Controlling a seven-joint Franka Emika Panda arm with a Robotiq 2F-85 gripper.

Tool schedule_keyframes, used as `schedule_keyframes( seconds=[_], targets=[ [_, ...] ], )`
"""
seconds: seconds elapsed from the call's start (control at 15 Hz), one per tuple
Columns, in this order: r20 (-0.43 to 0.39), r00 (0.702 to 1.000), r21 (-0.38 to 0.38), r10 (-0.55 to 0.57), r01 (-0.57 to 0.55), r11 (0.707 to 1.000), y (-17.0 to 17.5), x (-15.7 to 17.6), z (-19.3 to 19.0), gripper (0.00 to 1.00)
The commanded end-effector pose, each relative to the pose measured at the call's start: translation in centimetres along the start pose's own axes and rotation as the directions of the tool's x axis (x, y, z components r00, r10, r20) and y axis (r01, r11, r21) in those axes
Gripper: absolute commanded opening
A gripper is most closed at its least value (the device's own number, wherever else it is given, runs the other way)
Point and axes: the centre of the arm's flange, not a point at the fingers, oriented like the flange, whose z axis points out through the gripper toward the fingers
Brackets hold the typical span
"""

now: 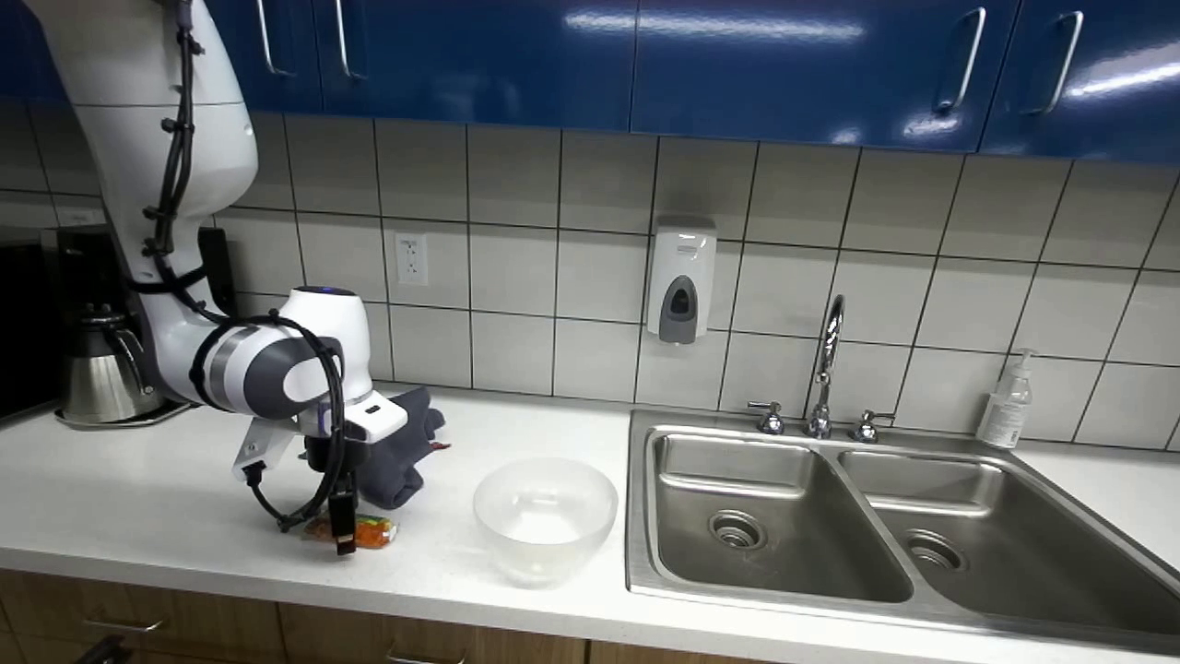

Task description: Put the orange packet in the bowl.

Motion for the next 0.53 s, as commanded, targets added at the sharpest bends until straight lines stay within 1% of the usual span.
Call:
schedule_keyframes(
  seconds=[0.0, 0.07, 0.13, 0.2, 0.27, 0.33, 0.47],
  targets=[
    [-0.019, 1.000, 0.005, 0.006, -0.006, 1.000, 0.14, 0.38, 0.60, 1.00],
    [-0.021, 1.000, 0.004, 0.006, -0.006, 1.000, 0.16, 0.37, 0.65, 1.00],
    [-0.027, 1.000, 0.004, 0.005, -0.005, 1.000, 0.16, 0.28, 0.62, 0.92],
    [-0.030, 1.000, 0.005, 0.004, -0.004, 1.000, 0.09, 0.29, 0.57, 0.74],
    [-0.032, 0.999, 0.005, 0.003, -0.003, 1.000, 0.01, 0.29, 0.47, 0.68],
    [-0.035, 0.999, 0.004, 0.002, -0.002, 1.000, -0.03, 0.27, 0.32, 0.68],
    [-0.040, 0.999, 0.000, -0.003, 0.003, 1.000, -0.25, 0.28, 0.02, 0.53]
  ],
)
